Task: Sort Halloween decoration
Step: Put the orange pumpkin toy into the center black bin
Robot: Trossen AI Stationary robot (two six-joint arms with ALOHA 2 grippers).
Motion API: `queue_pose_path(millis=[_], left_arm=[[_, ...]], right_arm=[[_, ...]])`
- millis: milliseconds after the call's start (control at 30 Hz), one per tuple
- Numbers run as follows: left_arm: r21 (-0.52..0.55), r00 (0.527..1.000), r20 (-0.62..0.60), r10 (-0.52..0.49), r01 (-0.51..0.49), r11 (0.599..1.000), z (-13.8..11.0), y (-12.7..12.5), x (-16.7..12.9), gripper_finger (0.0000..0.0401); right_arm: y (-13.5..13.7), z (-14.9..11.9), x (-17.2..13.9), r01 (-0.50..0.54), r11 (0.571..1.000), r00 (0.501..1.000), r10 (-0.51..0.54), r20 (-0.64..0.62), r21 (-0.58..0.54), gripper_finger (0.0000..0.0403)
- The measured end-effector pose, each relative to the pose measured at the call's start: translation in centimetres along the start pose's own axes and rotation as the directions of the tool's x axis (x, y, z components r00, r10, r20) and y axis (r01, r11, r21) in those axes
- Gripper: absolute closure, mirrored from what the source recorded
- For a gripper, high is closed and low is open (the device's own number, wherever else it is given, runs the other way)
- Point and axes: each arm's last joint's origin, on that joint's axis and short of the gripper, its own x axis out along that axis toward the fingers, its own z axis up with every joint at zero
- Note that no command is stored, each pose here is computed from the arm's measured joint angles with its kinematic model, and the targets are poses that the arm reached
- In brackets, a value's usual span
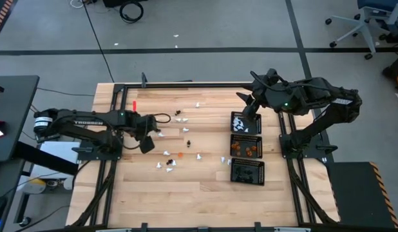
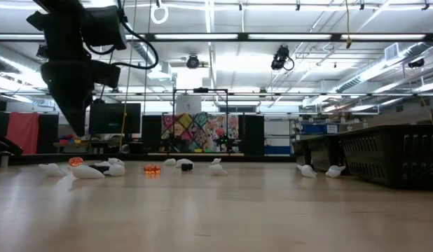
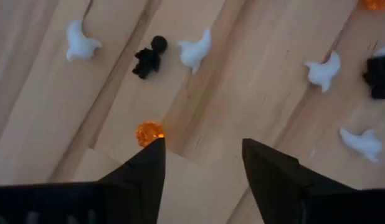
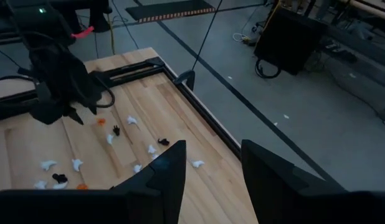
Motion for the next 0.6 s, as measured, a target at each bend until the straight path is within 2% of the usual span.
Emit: queue_pose_path(millis=[67, 167, 267, 433, 600], left_arm=[[-0.097, 1.000, 0.000, -0.004, 0.004, 0.995, 0.1, 0.3, 0.0, 0.0194], [-0.268, 0.999, -0.012, 0.030, -0.032, 0.963, 0.5, 1.1, 0.4, 0.0196], [-0.348, 0.997, -0.041, 0.064, -0.074, 0.935, 0.9, 2.1, 1.0, 0.0202], [-0.383, 0.986, -0.153, 0.063, -0.118, 0.916, 1.3, 3.0, 2.9, 0.0202], [-0.330, 0.967, -0.239, 0.083, -0.162, 0.930, 1.4, 2.9, 4.5, 0.0197]], right_arm=[[0.2, 0.2, 0.1, -0.005, 1.000, 1.000, 0.005, 0.013, 0.011, 0.0245], [0.3, 0.3, 0.2, -0.007, 1.000, 1.000, 0.007, 0.020, 0.016, 0.0245], [0.5, 0.4, 0.4, -0.008, 1.000, 1.000, 0.008, 0.028, -0.001, 0.0245], [0.8, 0.7, 0.7, -0.013, 1.000, 0.999, 0.014, 0.048, -0.017, 0.0245], [1.1, 1.0, 0.9, -0.046, 0.999, 0.997, 0.047, 0.063, -0.017, 0.0245]])
